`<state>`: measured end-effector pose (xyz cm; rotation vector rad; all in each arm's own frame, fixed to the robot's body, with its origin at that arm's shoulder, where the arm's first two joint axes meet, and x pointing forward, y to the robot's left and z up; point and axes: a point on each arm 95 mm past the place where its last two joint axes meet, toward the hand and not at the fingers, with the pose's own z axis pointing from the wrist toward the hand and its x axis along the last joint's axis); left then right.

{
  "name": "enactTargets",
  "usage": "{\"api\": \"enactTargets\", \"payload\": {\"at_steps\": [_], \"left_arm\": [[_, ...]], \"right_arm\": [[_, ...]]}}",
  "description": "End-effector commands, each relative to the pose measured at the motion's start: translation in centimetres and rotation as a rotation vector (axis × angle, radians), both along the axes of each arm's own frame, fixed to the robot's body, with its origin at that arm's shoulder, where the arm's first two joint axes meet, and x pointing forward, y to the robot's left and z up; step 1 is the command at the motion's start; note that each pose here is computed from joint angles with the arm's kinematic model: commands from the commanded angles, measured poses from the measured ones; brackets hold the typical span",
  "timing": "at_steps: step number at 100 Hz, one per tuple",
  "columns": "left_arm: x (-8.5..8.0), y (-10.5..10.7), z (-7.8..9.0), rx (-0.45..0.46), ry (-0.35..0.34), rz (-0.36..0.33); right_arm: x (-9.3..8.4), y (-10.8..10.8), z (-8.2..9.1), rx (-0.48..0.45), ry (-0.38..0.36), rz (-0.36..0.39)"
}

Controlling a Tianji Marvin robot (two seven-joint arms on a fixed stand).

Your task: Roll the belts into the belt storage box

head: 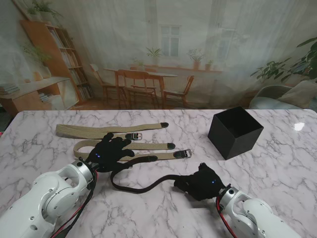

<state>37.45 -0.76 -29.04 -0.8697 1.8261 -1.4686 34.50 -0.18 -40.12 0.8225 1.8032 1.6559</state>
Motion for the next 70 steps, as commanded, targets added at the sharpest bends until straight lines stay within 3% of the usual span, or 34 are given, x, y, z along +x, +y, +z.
{"api": "enactTargets", "payload": {"at_steps": [1,45,70], "left_arm": [[0.0,-0.1,-0.2,0.009,0.009,-0.003],[-0.1,-0.1,-0.2,0.009,0.009,-0.004],[0.0,0.0,-0.2,0.009,0.008,-0.004]], "right_arm": [[-0.1,0.0,-0.3,-0.003,0.012,0.005],[-0.3,0.1,-0.3,-0.001,0.072,0.019],[-0.7,0.2,1.6,-0.085,0.141,0.073]]}}
